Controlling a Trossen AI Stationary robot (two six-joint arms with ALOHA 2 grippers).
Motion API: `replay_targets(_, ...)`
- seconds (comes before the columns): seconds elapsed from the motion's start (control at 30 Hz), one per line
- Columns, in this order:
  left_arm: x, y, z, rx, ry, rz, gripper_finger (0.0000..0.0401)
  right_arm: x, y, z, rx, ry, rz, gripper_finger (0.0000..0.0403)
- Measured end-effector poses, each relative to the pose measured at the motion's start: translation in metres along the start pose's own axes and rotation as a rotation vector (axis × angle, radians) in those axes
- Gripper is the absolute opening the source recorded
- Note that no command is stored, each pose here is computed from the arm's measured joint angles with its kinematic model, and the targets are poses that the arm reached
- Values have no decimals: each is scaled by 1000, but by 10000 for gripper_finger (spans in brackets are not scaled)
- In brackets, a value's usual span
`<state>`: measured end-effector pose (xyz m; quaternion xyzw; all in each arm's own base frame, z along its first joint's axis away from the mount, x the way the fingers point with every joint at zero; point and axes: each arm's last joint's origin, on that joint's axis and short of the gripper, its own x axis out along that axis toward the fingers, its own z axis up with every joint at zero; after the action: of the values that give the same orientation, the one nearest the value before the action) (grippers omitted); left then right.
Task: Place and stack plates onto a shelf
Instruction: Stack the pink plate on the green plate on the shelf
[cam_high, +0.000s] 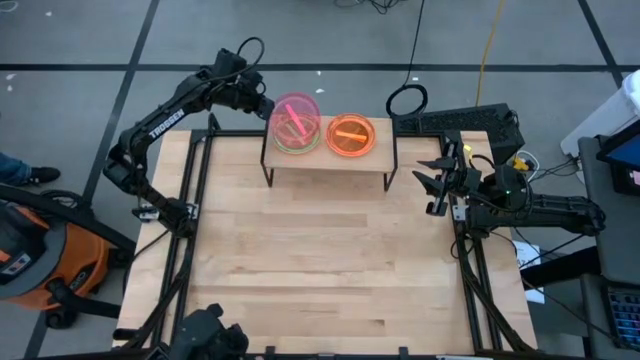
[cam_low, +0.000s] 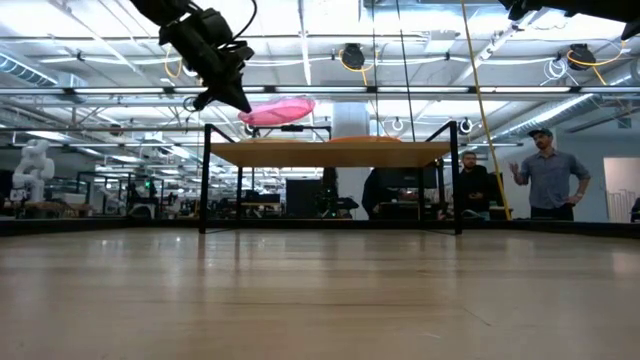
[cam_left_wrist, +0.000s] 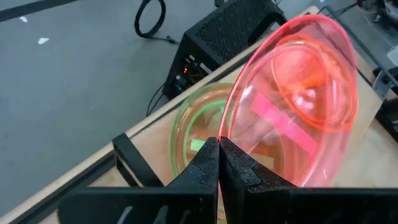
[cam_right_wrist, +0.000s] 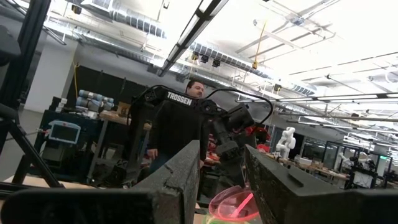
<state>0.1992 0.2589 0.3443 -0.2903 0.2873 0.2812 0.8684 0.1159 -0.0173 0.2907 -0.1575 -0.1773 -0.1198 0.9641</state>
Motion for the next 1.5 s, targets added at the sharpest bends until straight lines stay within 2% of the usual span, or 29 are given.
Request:
replay_targets(0.4, 15, 5, -14, 3, 23, 2, 1, 0, 0, 0, 0, 0, 0, 112)
replay_targets(0.83, 16, 5, -10, 21, -11, -3, 6, 0, 0, 0, 0, 0, 0, 112)
replay_targets(1.5, 22, -13, -9, 82, -35, -47, 8, 0, 0, 0, 0, 0, 0, 112)
